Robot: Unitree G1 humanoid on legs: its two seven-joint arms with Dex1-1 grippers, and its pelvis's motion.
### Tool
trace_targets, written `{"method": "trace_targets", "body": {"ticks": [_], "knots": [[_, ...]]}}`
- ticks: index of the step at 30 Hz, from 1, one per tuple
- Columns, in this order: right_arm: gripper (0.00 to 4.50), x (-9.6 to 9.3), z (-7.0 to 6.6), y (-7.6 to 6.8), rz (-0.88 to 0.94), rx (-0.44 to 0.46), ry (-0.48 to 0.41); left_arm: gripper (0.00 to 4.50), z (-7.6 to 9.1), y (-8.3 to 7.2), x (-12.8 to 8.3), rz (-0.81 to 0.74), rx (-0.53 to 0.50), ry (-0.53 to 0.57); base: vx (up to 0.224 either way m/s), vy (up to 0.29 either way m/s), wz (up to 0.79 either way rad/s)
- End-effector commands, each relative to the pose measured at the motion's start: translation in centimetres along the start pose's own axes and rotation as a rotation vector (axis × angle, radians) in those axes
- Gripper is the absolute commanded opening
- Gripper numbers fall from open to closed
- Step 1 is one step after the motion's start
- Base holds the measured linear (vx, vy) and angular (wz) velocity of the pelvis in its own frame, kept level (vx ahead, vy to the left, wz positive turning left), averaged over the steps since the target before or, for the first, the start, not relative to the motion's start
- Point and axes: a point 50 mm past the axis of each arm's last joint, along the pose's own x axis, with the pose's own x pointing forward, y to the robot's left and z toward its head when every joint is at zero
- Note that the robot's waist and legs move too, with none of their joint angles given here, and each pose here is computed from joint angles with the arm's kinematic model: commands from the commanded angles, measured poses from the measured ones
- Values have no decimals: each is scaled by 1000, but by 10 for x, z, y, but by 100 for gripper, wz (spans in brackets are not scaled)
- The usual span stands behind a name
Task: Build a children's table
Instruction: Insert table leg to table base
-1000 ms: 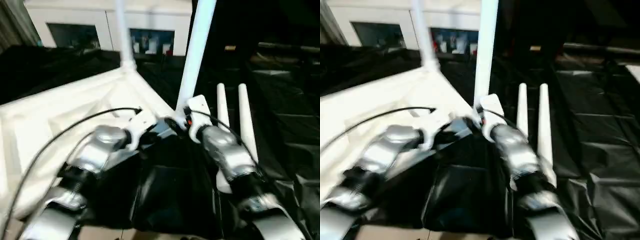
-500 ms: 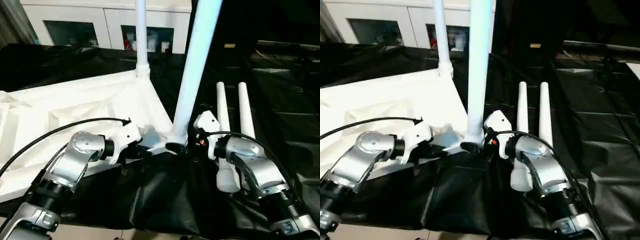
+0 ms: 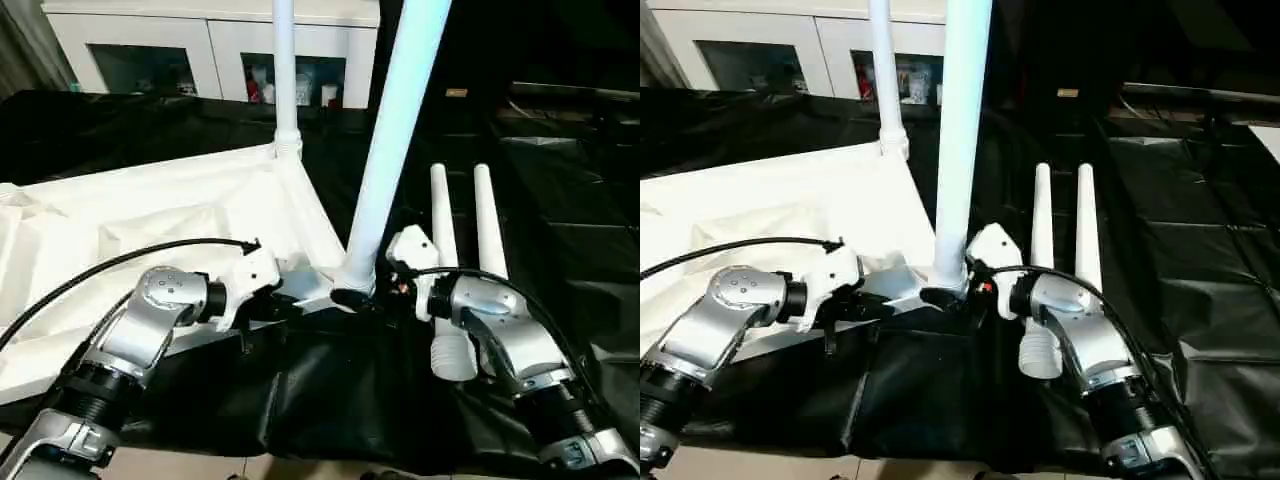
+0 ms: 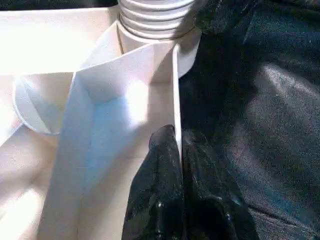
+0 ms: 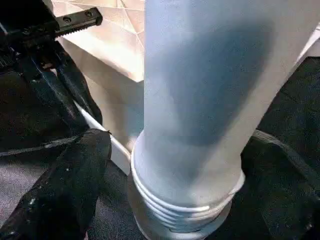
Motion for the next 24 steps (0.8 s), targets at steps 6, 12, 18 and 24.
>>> {"method": "trace_targets", "body": {"ticks": [6,12,18,24], "knots": [[418,4,-1,1,-15,14,-6,0,17,7,-1,101,-83,-179,0,0,0],[418,6,-1,2,-11,16,-7,0,20,14,0,183,-142,-209,0,0,0],[418,6,-2,2,-1,13,-3,0,9,2,0,82,-70,-89,0,0,0],[418,6,0,1,-10,22,-15,0,2,2,-2,42,-54,-11,0,0,0]]}}
